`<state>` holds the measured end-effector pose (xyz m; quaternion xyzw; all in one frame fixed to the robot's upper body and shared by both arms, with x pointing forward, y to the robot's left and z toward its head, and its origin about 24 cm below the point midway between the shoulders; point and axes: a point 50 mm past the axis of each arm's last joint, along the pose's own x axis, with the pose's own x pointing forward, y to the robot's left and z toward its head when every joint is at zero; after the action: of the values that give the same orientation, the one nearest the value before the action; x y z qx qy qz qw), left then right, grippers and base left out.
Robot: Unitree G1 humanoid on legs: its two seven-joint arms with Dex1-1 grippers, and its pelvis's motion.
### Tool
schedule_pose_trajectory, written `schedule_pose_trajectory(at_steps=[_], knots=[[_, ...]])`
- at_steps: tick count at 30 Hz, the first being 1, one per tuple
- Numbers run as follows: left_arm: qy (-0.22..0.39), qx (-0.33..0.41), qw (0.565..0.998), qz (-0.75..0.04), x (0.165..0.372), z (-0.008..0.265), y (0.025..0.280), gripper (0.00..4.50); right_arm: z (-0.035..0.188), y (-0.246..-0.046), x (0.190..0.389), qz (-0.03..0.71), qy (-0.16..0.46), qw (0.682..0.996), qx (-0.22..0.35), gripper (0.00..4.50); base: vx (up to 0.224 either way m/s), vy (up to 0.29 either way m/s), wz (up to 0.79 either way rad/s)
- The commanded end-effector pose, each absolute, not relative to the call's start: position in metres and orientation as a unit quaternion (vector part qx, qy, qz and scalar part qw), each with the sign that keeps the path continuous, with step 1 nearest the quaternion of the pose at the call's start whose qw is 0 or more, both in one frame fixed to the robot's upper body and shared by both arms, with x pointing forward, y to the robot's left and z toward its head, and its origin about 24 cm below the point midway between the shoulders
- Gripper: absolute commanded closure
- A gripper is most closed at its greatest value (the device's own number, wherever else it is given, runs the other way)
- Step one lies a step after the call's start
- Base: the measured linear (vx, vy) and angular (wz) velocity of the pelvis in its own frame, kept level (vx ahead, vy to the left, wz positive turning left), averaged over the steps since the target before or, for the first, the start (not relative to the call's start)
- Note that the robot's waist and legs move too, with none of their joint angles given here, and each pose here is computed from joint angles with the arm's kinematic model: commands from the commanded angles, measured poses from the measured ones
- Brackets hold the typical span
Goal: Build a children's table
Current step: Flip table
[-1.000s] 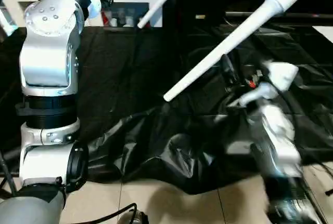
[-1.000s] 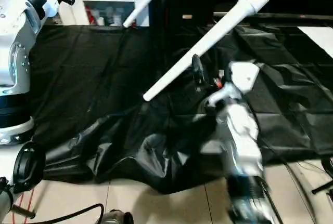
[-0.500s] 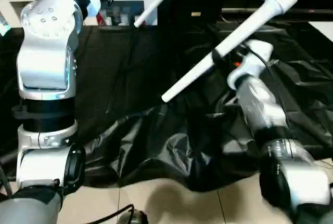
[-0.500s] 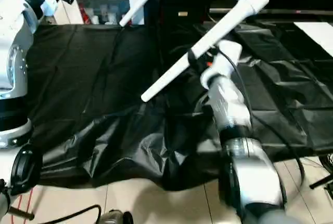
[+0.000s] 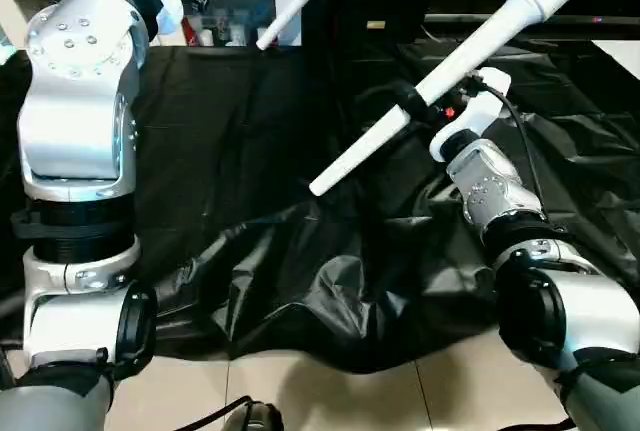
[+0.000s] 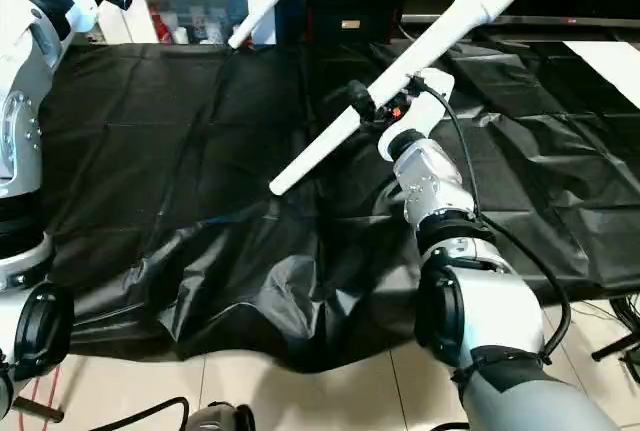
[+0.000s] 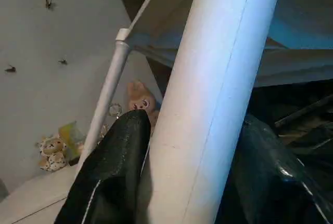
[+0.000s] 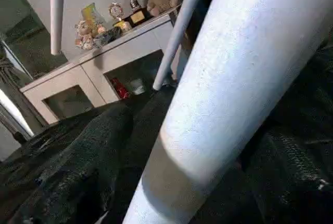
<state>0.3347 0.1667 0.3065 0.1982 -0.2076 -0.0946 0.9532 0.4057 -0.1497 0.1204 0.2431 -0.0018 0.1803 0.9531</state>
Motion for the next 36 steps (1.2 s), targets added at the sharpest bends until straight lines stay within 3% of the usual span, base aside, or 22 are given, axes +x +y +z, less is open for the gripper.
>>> schedule_pose_trajectory(at_steps=[1, 10, 17, 18, 24, 30, 36], knots=[[-0.176, 0.173, 0.963, -0.111, 0.34, 0.291, 0.163, 2.3, 0.143, -0.136, 0.411, 0.223, -0.037, 0.945, 0.236, 1.52, 0.0, 0.0, 0.0], [-0.177, 0.172, 0.964, -0.103, 0.339, 0.288, 0.166, 2.3, 0.153, -0.141, 0.414, 0.216, -0.056, 0.949, 0.224, 2.28, 0.0, 0.0, 0.0], [-0.185, 0.15, 0.968, -0.08, 0.339, 0.278, 0.175, 2.32, 0.172, -0.148, 0.415, 0.208, -0.1, 0.955, 0.186, 2.57, 0.0, 0.0, 0.0], [-0.179, 0.143, 0.97, -0.076, 0.339, 0.264, 0.179, 2.32, 0.183, -0.156, 0.414, 0.203, -0.132, 0.958, 0.153, 2.58, 0.0, 0.0, 0.0], [-0.143, 0.134, 0.978, -0.077, 0.339, 0.227, 0.184, 2.61, 0.196, -0.172, 0.403, 0.192, -0.186, 0.959, 0.094, 2.74, 0.0, 0.0, 0.0], [-0.12, 0.132, 0.981, -0.074, 0.338, 0.206, 0.185, 2.76, 0.191, -0.176, 0.389, 0.192, -0.2, 0.959, 0.054, 2.85, 0.0, 0.0, 0.0], [-0.101, 0.133, 0.985, -0.051, 0.33, 0.186, 0.193, 2.78, 0.16, -0.161, 0.348, 0.209, -0.194, 0.958, 0.044, 2.86, 0.0, 0.0, 0.0]])
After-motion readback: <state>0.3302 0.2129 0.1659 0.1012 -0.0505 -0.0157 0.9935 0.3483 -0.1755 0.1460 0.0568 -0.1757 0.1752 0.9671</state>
